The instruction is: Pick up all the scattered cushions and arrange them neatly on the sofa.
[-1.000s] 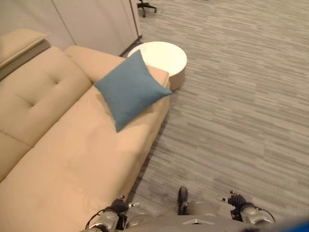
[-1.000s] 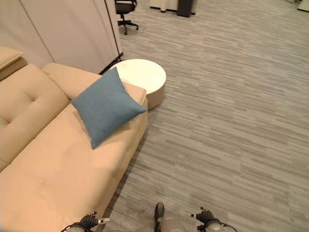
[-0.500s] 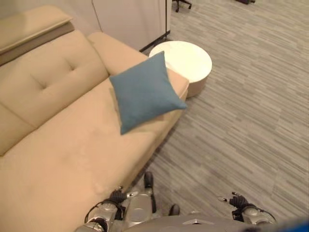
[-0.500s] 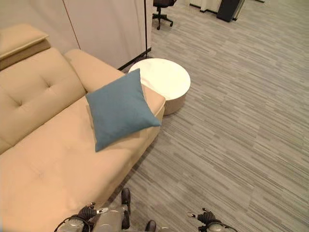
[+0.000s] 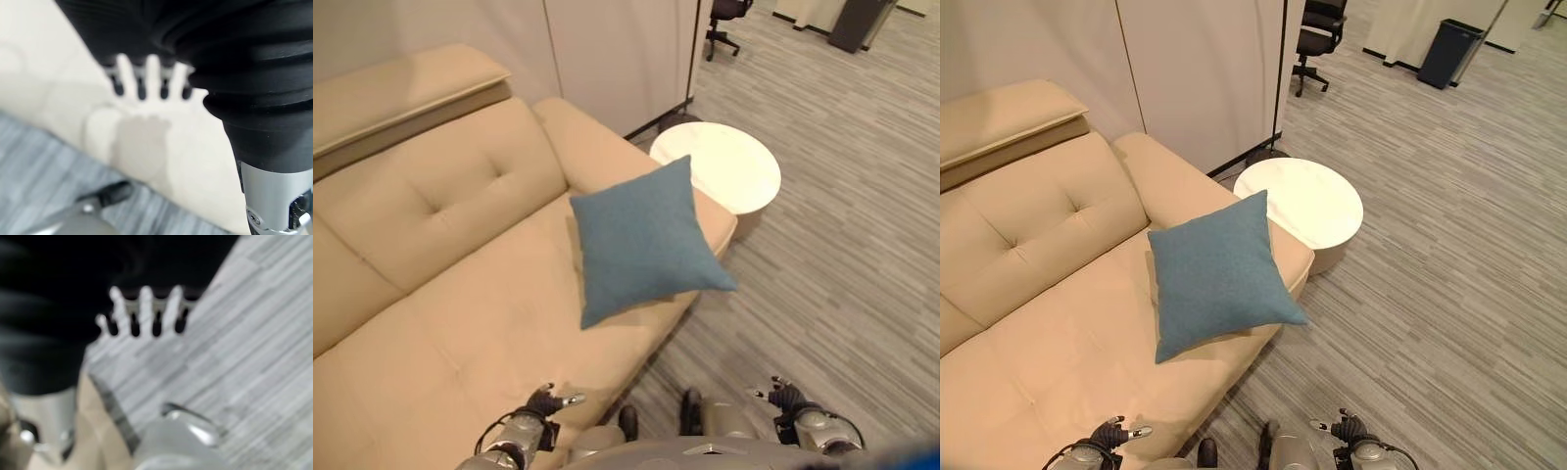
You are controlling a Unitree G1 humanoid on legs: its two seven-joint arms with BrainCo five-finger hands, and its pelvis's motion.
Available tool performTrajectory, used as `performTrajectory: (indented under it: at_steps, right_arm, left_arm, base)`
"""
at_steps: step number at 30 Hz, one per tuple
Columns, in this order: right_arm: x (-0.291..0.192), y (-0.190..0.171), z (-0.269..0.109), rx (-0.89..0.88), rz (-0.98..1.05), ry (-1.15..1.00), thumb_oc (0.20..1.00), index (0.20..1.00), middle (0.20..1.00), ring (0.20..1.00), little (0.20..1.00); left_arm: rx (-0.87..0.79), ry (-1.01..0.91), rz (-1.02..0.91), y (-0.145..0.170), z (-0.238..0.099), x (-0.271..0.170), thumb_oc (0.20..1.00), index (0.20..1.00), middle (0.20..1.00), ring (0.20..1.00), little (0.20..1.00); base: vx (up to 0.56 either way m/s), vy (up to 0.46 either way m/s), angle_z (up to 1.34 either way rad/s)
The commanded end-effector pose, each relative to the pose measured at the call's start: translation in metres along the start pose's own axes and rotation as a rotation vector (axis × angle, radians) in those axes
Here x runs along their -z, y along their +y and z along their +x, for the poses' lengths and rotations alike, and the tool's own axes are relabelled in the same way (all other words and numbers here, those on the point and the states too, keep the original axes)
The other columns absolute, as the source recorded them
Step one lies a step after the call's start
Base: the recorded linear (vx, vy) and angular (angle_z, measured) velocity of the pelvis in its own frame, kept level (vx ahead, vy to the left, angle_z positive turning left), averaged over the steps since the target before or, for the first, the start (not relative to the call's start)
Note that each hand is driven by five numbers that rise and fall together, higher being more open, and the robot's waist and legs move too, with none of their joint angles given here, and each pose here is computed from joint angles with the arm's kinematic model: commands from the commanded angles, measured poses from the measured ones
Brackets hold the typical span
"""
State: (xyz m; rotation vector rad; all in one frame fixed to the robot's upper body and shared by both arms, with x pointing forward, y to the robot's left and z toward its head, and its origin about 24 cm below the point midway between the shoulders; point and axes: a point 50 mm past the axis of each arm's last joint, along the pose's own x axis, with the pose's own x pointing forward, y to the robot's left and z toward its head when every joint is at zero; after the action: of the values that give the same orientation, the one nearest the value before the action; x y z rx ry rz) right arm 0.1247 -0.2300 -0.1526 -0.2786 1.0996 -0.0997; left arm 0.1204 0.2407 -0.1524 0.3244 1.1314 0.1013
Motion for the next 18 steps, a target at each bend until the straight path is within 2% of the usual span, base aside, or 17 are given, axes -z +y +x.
performTrajectory:
  at_steps: [1,7,11,14,15,16,18]
  right_arm:
    - [-0.009,-0.014,0.002,0.040,-0.004,-0.028,1.000,1.000,1.000,1.000,1.000]
    - [0.007,-0.021,-0.001,0.070,0.016,0.011,1.000,1.000,1.000,1.000,1.000]
    - [0.005,-0.036,-0.003,0.126,0.066,-0.027,1.000,1.000,1.000,1.000,1.000]
    - [-0.026,-0.078,-0.012,0.279,0.167,-0.224,1.000,1.000,1.000,1.000,1.000]
    - [-0.059,-0.094,-0.019,0.334,0.194,-0.370,1.000,1.000,1.000,1.000,1.000]
    - [-0.059,-0.094,-0.019,0.334,0.193,-0.370,1.000,1.000,1.000,1.000,1.000]
    - [-0.077,-0.099,-0.023,0.353,0.184,-0.433,1.000,1.000,1.000,1.000,1.000]
  left_arm:
    - [-0.021,-0.043,-0.060,0.003,0.001,-0.009,1.000,1.000,1.000,1.000,1.000]
    - [-0.029,-0.020,-0.092,0.003,-0.001,0.001,1.000,1.000,1.000,1.000,1.000]
    - [-0.056,-0.050,-0.099,0.009,0.000,-0.008,1.000,1.000,1.000,1.000,1.000]
    - [-0.111,-0.196,-0.178,0.017,0.000,-0.043,1.000,1.000,1.000,1.000,1.000]
    - [-0.157,-0.295,-0.287,0.022,-0.004,-0.065,1.000,1.000,1.000,1.000,1.000]
    - [-0.157,-0.294,-0.287,0.022,-0.004,-0.065,1.000,1.000,1.000,1.000,1.000]
    - [-0.180,-0.344,-0.322,0.028,-0.007,-0.074,1.000,1.000,1.000,1.000,1.000]
  base:
    - [0.19,-0.129,0.75]
    - [0.15,-0.147,0.45]
    - [0.07,-0.173,0.63]
    - [-0.02,-0.072,0.98]
    - [-0.03,0.030,1.61]
    - [0.08,0.081,0.87]
    - [0.12,0.078,-0.70]
